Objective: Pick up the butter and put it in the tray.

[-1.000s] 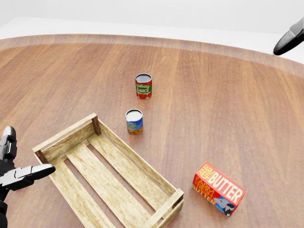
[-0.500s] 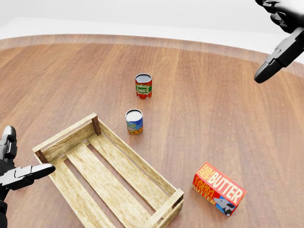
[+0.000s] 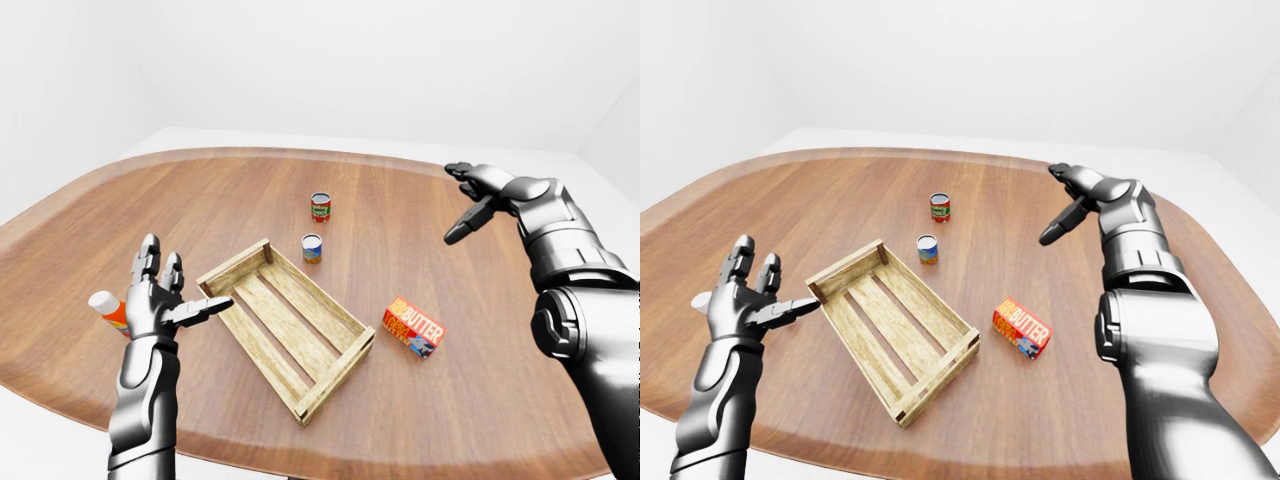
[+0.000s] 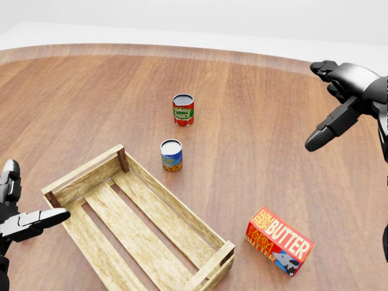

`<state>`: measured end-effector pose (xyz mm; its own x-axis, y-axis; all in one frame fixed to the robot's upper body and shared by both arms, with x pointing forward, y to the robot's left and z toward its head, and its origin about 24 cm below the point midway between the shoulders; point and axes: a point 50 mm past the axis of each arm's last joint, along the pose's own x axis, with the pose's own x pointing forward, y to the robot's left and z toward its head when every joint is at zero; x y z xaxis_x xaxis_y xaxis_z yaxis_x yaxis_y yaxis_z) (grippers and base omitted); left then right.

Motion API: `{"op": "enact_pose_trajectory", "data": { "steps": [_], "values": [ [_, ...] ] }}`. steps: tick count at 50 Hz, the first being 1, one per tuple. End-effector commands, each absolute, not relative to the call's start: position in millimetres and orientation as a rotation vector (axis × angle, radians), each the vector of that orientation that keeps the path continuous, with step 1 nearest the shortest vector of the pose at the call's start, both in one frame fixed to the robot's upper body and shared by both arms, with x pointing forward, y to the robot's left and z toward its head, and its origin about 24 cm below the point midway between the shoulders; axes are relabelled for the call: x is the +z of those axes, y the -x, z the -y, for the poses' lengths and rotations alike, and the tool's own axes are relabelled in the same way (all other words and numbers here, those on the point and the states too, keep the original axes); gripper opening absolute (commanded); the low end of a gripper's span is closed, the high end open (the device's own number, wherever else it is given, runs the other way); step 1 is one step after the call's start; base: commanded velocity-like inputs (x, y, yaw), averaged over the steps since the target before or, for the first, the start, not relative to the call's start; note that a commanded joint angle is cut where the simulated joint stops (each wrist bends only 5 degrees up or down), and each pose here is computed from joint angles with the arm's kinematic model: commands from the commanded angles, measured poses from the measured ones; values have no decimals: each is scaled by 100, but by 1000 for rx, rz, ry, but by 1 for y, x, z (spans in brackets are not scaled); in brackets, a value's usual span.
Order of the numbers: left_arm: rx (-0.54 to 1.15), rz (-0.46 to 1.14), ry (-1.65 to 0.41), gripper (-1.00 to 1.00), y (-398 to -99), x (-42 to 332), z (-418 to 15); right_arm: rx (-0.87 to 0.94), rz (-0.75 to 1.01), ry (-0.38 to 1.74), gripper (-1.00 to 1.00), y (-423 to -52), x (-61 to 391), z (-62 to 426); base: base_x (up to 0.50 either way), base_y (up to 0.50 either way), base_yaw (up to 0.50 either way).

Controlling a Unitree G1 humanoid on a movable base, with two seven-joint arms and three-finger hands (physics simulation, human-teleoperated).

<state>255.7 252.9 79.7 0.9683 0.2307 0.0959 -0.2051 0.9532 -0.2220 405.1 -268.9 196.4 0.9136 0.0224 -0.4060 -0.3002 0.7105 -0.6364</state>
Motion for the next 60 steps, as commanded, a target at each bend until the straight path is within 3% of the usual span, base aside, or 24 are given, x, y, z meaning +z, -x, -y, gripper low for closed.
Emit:
{"op": "enact_pose_trajectory", "data": {
  "steps": [1, 15, 36, 40, 50, 60],
  "values": [
    [221, 114, 213, 100, -256, 78, -252, 193, -440, 712, 100, -401, 171, 271, 0, 0, 0],
    [222, 124, 212, 100, -255, 80, -253, 220, -447, 636, 100, -398, 156, 268, 0, 0, 0],
    [223, 130, 211, 100, -255, 82, -253, 207, -463, 692, 100, -397, 154, 271, 0, 0, 0],
    [222, 129, 206, 100, -254, 81, -253, 65, -353, 755, 100, -402, 181, 278, 0, 0, 0],
    [224, 130, 210, 100, -256, 82, -253, 28, -277, 795, 100, -408, 226, 276, 0, 0, 0],
    [224, 133, 211, 100, -257, 83, -253, 97, -347, 734, 100, -411, 194, 259, 0, 0, 0]
  ]
}}
